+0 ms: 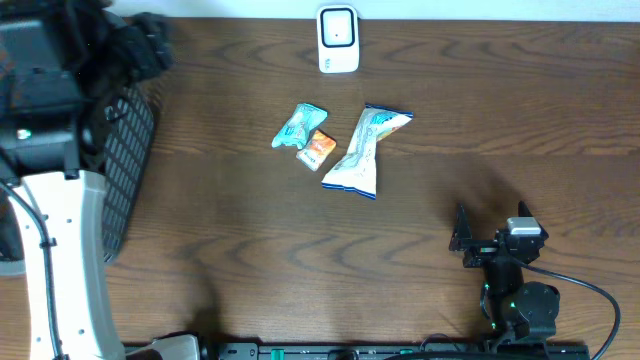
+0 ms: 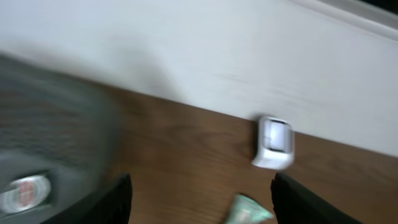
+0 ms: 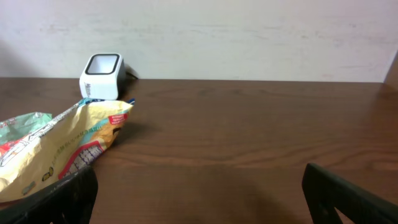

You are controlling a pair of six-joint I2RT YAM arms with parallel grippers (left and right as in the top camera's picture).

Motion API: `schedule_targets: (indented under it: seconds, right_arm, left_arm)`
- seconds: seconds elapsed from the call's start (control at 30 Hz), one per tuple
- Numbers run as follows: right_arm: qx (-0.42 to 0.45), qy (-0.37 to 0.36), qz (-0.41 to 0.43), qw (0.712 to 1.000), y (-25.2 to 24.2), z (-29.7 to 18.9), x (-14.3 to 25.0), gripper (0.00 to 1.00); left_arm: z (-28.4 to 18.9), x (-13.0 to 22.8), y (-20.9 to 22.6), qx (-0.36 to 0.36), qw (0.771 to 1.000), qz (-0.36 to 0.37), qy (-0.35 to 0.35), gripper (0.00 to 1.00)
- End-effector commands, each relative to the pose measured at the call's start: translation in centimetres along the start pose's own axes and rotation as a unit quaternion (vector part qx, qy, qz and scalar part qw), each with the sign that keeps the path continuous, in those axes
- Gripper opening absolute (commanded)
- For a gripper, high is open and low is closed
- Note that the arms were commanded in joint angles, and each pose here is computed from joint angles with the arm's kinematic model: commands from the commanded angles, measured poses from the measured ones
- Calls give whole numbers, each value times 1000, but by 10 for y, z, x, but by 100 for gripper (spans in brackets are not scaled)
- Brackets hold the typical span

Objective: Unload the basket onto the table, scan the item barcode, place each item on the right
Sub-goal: 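Move left gripper into the basket and grasp a mint-green wipes pack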

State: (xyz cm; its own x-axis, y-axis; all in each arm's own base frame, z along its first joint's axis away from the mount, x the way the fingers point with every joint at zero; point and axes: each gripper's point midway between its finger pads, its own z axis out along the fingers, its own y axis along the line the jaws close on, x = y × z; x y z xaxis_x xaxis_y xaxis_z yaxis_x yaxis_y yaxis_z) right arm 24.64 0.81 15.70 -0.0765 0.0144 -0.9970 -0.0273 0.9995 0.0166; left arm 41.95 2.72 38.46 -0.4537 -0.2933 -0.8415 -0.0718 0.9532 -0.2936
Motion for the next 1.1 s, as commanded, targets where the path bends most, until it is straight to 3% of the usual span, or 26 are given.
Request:
schedule_targets:
  seconds: [0.0, 0.43, 0.63, 0.73, 0.87, 1.07]
  right_arm:
    - [-1, 1, 5, 1000, 1, 0, 1, 99]
    - [-1, 1, 5, 1000, 1, 0, 1, 99]
    - [-1, 1, 5, 1000, 1, 0, 1, 99]
    - [-1, 1, 5, 1000, 1, 0, 1, 99]
    - [-1, 1, 5, 1000, 1, 0, 1, 99]
    - [-1, 1, 5, 1000, 1, 0, 1, 99]
  left_arm:
    - [-13, -14, 53, -84, 996, -15, -24, 70]
    - [-47, -12, 175, -261, 962, -67, -31, 70]
    - [-46, -9, 193, -286, 957, -38, -16, 70]
    - [-28, 3, 207, -295, 955, 29, 34, 70]
    - [-22, 24, 249, -371, 925, 23, 78, 71]
    - [-1, 71, 297, -392, 904, 14, 168, 71]
